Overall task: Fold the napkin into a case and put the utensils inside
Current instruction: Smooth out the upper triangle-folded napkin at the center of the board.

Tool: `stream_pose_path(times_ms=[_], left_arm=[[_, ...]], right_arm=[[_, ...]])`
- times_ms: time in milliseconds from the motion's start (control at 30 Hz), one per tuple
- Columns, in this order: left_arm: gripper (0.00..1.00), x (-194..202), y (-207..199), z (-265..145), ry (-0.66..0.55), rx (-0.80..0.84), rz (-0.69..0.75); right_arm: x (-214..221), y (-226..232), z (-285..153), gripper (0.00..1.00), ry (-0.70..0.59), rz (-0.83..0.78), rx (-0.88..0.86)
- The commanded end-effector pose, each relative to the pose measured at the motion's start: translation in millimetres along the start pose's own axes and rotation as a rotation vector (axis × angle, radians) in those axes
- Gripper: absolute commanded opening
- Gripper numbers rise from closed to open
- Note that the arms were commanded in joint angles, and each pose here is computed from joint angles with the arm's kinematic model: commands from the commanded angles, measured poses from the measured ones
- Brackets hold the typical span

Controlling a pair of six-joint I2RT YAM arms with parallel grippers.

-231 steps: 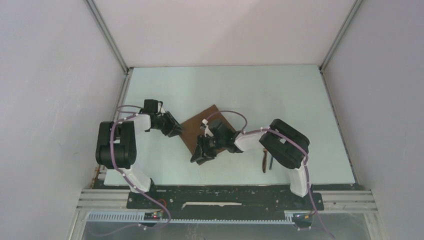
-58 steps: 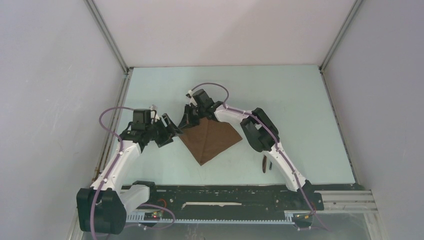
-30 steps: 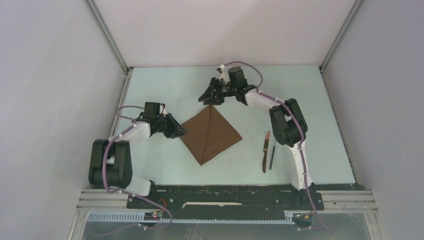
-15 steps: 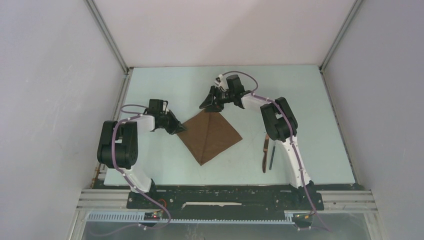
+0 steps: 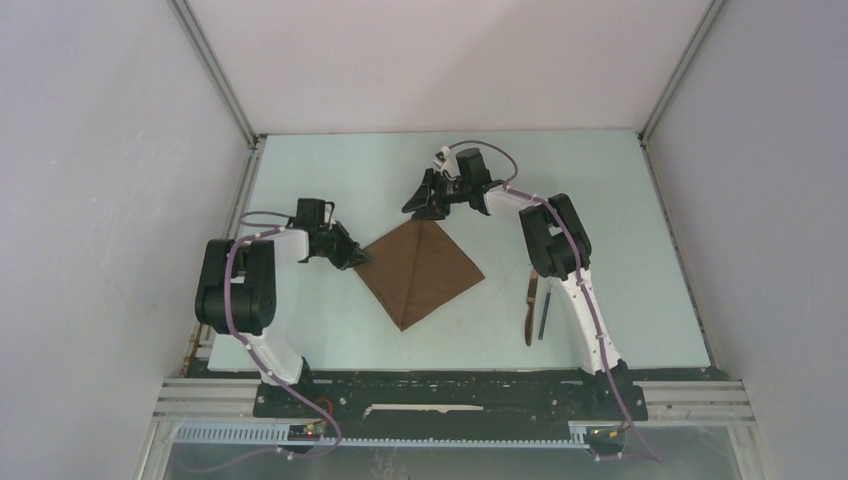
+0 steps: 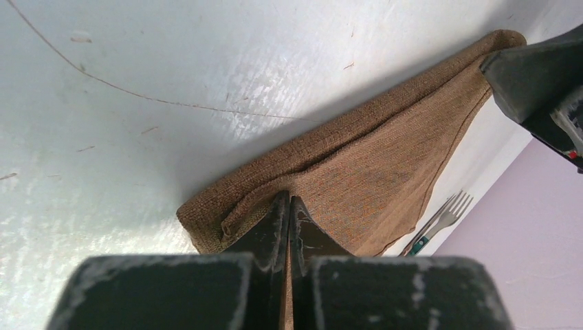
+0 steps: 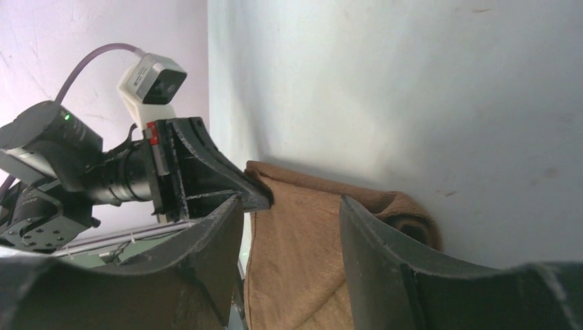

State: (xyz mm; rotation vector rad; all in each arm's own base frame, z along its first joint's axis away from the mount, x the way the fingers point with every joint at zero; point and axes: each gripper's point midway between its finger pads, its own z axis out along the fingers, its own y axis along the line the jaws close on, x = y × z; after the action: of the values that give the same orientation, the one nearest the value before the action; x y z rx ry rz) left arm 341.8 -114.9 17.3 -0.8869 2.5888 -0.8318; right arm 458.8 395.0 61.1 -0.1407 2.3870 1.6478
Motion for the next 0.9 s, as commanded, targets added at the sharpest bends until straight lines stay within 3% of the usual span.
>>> stream_pose_path(times_ms=[0, 167, 333, 433, 500, 633, 867], left_arm=[[0.0, -2, 35, 6, -0.014, -0.142, -0.029], [0.0, 1, 39, 7, -0.003, -0.155, -0.032], [0.0, 3, 38, 5, 0.0, -0.147, -0.032], [0.0, 4, 38, 3, -0.001, -0.143, -0.033], [0.0, 3, 39, 3, -0.004, -0.146, -0.034], [0.0, 4, 40, 4, 0.0, -0.147, -0.037], [0.0, 2, 40, 5, -0.002, -0.15, -0.045]], right_arm=[[-16, -7, 2, 0.61, -0.032, -0.033, 0.013], [-28, -9, -2, 0.61, -0.029, -0.032, 0.062], [-43, 59, -45, 0.63, -0.022, -0.113, 0.148], [1, 90, -66, 0.69, -0.008, -0.168, 0.189], [61, 93, -61, 0.72, 0.044, -0.119, 0.107], [128, 127, -41, 0.75, 0.122, -0.071, -0.125], [182, 133, 2, 0.76, 0.221, -0.041, -0.224]])
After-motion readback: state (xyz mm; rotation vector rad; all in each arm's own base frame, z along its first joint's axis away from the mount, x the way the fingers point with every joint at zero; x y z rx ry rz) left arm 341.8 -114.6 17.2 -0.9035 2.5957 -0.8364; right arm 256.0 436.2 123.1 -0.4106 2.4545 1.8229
